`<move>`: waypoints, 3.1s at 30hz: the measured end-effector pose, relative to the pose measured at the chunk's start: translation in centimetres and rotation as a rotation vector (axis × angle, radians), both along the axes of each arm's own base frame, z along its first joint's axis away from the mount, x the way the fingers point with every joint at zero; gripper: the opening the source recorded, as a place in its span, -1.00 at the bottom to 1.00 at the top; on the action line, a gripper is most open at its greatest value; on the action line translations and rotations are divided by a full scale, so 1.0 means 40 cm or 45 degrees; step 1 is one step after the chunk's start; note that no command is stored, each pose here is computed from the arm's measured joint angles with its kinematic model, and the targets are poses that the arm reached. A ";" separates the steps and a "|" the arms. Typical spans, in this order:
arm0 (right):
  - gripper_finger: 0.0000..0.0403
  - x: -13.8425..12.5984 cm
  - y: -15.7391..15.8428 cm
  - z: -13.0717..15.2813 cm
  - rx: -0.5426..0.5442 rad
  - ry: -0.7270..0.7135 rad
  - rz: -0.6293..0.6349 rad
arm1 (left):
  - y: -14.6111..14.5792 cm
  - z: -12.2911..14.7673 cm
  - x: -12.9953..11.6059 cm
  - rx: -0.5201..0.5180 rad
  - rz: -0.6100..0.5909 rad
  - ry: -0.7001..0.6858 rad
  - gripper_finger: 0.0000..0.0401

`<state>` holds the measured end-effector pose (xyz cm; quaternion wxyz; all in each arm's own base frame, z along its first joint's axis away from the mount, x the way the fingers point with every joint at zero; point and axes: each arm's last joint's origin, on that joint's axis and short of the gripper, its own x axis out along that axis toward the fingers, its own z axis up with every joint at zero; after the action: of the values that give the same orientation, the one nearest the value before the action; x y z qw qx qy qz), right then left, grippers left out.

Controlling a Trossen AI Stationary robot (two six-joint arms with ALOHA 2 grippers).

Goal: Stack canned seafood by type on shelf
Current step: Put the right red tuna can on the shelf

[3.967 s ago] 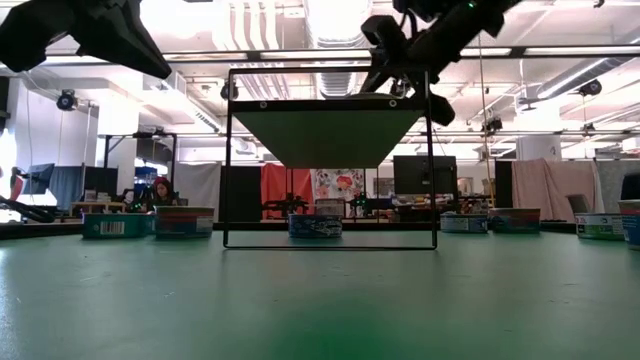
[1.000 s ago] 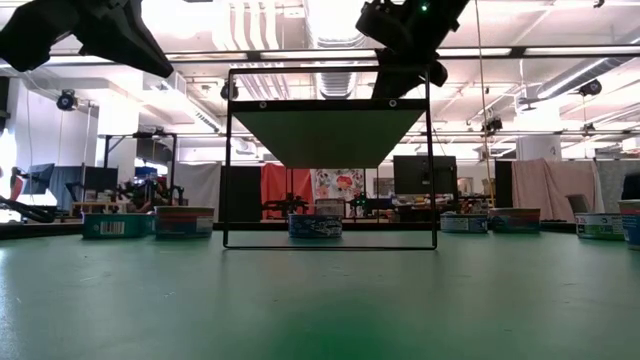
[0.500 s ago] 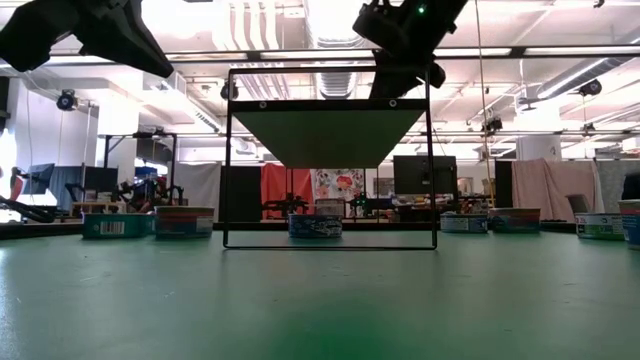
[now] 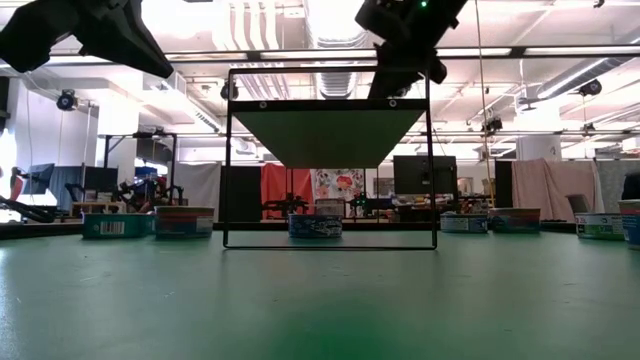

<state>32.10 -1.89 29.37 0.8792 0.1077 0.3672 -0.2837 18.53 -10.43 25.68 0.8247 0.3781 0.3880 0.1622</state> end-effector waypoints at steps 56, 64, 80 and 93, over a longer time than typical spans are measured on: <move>-0.95 -0.176 0.308 -0.116 -0.197 -0.770 0.349 | -0.034 -0.009 0.013 -0.771 0.121 -0.044 -1.00; -0.95 -0.177 0.310 -0.116 -0.216 -0.761 0.365 | -0.051 -0.017 0.005 -1.152 0.206 0.121 -1.00; -0.95 -0.177 0.310 -0.116 -0.276 -0.734 0.400 | -0.093 0.000 0.012 -1.591 0.496 0.242 -1.00; -0.95 -0.182 0.308 -0.111 -0.279 -0.730 0.401 | -0.165 -0.002 0.077 -1.533 0.530 0.356 -1.00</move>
<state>24.81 10.41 24.93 0.9860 0.0298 0.0848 -0.1403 21.60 -17.02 25.61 0.7855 -0.2155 0.5797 0.0220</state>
